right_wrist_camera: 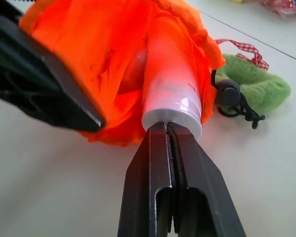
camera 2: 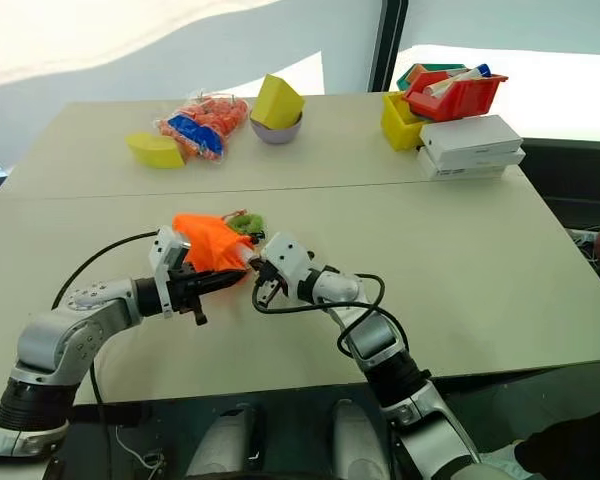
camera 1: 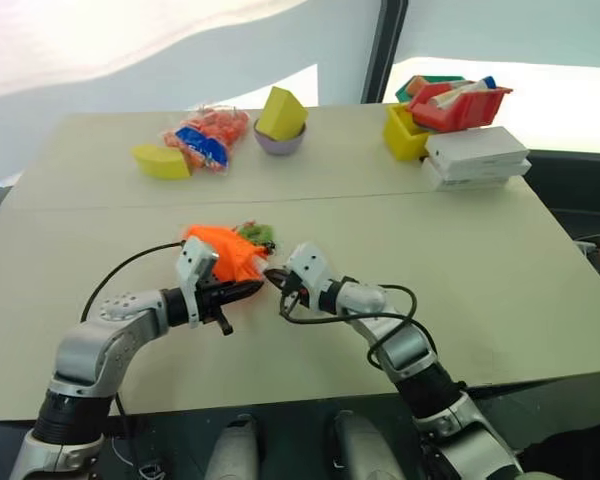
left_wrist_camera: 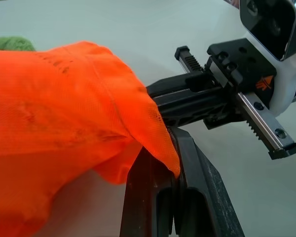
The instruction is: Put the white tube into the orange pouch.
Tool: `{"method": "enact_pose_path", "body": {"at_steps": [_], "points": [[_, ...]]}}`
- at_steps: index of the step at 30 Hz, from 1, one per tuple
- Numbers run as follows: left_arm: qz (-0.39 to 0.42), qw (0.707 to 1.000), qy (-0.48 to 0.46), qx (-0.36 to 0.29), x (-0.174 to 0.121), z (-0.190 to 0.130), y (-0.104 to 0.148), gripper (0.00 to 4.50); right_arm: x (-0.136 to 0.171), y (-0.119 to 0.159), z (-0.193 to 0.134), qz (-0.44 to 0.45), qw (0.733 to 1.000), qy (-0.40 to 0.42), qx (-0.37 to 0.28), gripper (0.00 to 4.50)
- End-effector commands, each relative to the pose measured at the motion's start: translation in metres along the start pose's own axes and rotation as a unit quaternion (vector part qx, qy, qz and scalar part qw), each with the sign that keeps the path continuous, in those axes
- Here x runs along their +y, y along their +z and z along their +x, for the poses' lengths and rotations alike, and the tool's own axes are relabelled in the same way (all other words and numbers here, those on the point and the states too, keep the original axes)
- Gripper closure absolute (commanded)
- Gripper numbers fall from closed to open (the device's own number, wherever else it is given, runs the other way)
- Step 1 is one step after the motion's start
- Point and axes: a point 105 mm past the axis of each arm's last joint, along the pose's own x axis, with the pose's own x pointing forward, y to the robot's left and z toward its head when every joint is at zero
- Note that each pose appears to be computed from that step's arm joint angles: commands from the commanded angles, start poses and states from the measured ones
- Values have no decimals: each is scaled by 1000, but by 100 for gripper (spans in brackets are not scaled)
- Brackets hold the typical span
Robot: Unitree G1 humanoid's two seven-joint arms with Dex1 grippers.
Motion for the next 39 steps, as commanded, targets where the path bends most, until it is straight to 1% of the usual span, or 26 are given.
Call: {"method": "enact_pose_path", "body": {"at_steps": [1,4,8,13,18,22,26,30,33,36,39], "points": [[27,999,-30,3,-15,5,2,450,15,28,15,-23,998,28,-49,446],[31,999,-31,7,-17,7,0,450,20,31,19,-26,998,36,-55,446],[34,999,-29,10,-17,6,-2,450,19,35,18,-32,997,34,-66,446],[29,999,-6,15,-6,-7,-5,450,10,29,3,-34,997,32,-59,446],[9,1000,19,-13,5,-18,4,450,5,26,-11,-35,997,35,-58,446],[-17,998,48,-39,17,-34,12,450,1,20,-20,-31,998,30,-52,446],[-27,997,68,-38,25,-47,10,450,-2,16,-24,-26,998,24,-47,446],[-35,993,107,-40,41,-68,9,450,-7,10,-25,-26,999,14,-39,446],[-33,991,126,-33,49,-81,7,450,-8,10,-24,-25,999,12,-40,446],[-28,986,163,-27,63,-101,7,450,-8,12,-24,-24,999,12,-43,446],[-22,982,183,-29,72,-111,9,450,-6,14,-22,-25,998,16,-48,446]]}}
